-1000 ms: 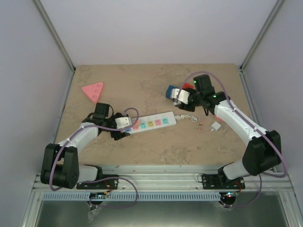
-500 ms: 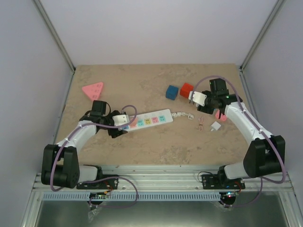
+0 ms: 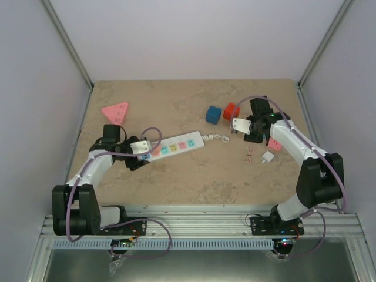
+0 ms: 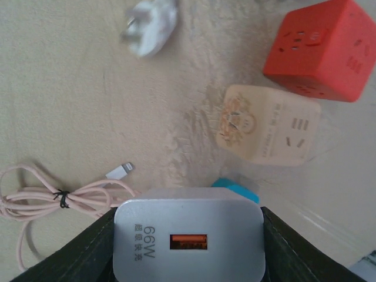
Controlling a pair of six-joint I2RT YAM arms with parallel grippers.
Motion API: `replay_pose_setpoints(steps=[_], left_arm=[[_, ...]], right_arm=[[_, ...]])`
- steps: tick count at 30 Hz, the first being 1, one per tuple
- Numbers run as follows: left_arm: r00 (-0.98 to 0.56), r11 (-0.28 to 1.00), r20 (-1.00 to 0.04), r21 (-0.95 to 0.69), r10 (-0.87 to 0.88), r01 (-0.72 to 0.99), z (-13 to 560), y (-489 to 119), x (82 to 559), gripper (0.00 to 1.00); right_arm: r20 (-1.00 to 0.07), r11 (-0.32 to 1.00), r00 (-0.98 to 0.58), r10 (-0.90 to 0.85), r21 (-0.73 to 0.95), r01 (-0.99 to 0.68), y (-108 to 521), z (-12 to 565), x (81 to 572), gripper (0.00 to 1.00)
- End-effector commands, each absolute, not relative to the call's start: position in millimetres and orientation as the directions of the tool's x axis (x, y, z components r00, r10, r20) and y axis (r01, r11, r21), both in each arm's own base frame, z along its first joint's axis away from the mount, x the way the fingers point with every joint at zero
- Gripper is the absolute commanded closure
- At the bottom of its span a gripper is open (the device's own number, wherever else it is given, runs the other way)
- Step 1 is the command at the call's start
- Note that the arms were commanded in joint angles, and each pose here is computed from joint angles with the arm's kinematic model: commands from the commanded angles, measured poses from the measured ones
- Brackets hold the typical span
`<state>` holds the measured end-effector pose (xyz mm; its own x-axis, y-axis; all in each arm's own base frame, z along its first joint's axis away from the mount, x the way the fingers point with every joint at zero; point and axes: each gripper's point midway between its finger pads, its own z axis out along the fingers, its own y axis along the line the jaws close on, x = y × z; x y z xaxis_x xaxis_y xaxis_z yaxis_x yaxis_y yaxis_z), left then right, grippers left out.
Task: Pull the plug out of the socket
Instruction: Place the plug at the center of the board.
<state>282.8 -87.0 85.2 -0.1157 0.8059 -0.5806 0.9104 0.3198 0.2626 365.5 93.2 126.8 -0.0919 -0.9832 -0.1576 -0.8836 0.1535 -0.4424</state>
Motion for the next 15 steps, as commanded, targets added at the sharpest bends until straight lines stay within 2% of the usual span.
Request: replay_pose_setpoints(steps=[1, 15], left_arm=[[-0.080, 0.340, -0.627, 0.307, 0.775, 0.889, 101, -79, 286, 1.00], [-0.072, 0.331, -0.621, 0.312, 0.780, 0.890, 91, -74, 275, 1.00]], right_arm=[[-0.085, 0.112, -0.084, -0.993, -0.416, -0.903, 97, 118, 369, 0.70], [0.054, 0.081, -0.100, -0.994, -0.281, -0.956, 108, 72, 379, 0.67]])
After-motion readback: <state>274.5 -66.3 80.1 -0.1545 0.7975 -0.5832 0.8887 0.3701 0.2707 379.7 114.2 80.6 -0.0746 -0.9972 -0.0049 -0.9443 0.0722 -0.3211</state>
